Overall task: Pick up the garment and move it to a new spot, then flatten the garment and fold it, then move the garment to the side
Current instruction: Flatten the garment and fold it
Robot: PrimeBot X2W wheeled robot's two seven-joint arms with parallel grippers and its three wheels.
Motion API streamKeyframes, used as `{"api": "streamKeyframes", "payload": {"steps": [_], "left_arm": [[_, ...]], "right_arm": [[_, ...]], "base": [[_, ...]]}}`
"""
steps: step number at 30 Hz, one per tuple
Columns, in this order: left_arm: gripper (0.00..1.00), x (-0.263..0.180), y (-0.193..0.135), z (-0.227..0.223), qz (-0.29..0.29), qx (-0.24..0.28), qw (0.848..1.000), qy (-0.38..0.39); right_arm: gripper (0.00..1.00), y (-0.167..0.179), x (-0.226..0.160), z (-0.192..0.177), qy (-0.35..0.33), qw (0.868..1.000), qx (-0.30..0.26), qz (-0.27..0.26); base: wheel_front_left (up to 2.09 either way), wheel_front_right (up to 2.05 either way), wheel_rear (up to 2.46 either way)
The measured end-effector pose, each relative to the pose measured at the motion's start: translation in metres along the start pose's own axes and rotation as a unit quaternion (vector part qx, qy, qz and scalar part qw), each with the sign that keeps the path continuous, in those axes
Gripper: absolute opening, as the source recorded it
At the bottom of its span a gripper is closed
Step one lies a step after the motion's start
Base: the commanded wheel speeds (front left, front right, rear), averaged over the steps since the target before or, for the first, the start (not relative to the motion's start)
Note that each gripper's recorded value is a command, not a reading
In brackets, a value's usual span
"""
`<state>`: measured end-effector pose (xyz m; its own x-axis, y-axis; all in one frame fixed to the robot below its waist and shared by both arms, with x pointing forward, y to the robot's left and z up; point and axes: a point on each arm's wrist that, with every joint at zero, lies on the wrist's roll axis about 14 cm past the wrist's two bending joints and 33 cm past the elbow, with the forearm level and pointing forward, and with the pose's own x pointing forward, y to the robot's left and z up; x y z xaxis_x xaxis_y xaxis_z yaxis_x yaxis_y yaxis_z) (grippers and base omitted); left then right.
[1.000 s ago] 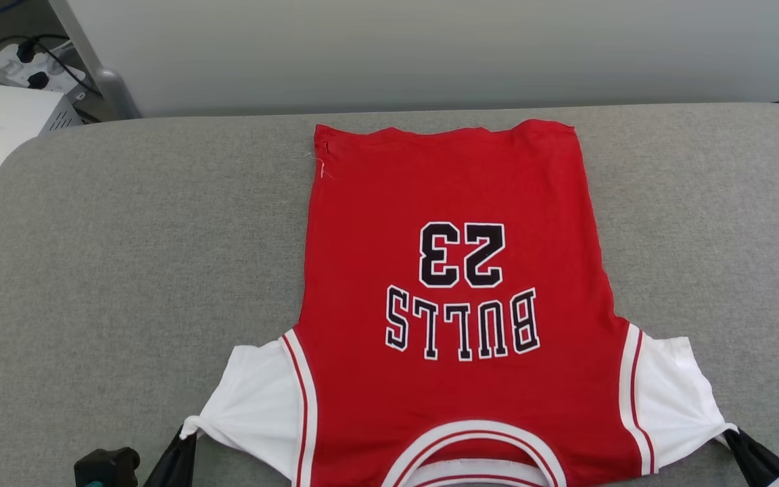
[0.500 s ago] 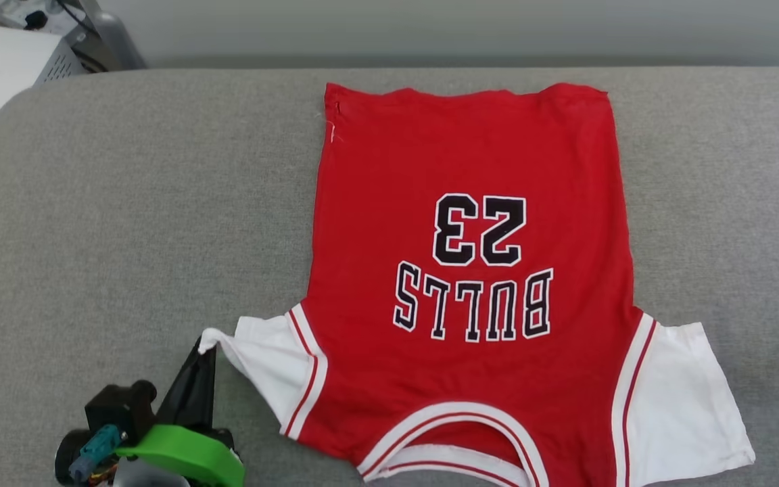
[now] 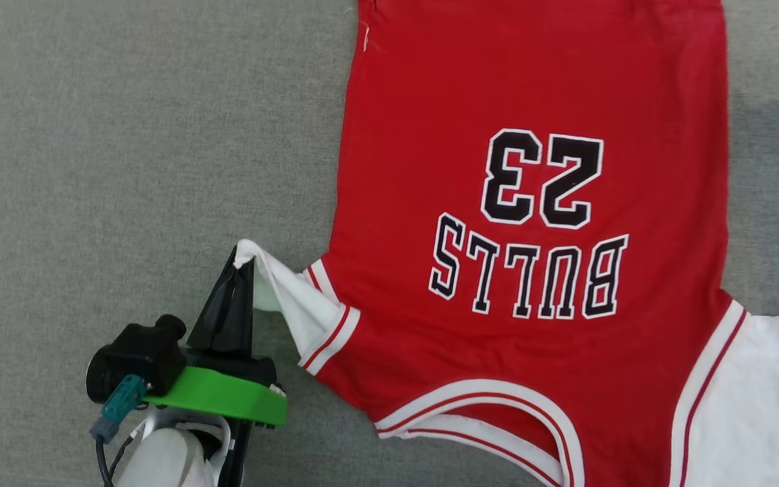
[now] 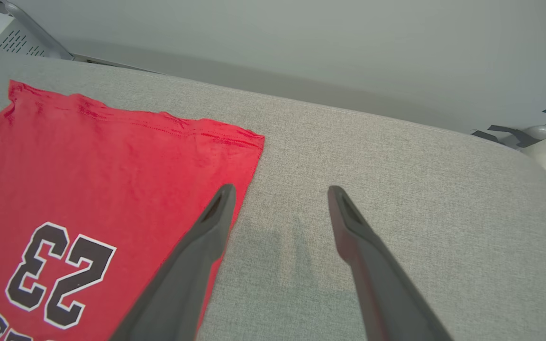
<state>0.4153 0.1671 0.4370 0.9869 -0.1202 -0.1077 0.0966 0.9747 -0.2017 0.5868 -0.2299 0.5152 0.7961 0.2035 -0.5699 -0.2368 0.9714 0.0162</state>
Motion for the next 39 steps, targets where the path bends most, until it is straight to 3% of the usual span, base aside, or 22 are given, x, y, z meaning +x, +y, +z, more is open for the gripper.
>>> {"api": "streamKeyframes", "payload": {"steps": [6,11,15,21,22,23,32,39], "left_arm": [[0.00,0.013,0.006,-0.008,0.013,-0.002,1.000,-0.001],[0.00,0.015,0.013,-0.019,0.027,-0.006,1.000,0.010],[0.00,0.017,0.024,-0.027,0.041,0.003,0.999,0.019],[0.00,0.014,0.037,-0.035,0.059,0.013,0.998,0.033],[0.00,0.013,0.039,-0.037,0.062,0.015,0.997,0.035],[0.00,0.012,0.040,-0.037,0.063,0.015,0.997,0.036],[0.00,0.009,0.036,-0.029,0.060,0.015,0.998,0.026],[0.00,-0.008,0.030,-0.018,0.057,0.018,0.998,0.018]], "right_arm": [[1.00,0.004,0.058,-0.015,0.113,0.994,0.008,0.004],[1.00,0.020,0.104,-0.034,0.154,0.988,0.017,0.016],[1.00,0.034,0.136,-0.069,0.199,0.980,0.010,0.024],[1.00,0.044,0.157,-0.104,0.238,0.970,0.004,0.038],[0.94,0.044,0.158,-0.104,0.238,0.970,0.006,0.040],[0.00,0.044,0.158,-0.103,0.235,0.971,0.006,0.041],[0.00,0.054,0.145,-0.072,0.153,0.987,-0.002,0.054],[0.00,0.060,0.101,-0.037,0.078,0.993,-0.049,0.071]], "base": [[0.00,0.00,0.00],[0.00,0.00,0.00],[0.00,0.00,0.00],[0.00,0.00,0.00],[0.00,0.00,0.00],[0.00,0.00,0.00],[0.00,0.00,0.00],[0.00,0.00,0.00]]}}
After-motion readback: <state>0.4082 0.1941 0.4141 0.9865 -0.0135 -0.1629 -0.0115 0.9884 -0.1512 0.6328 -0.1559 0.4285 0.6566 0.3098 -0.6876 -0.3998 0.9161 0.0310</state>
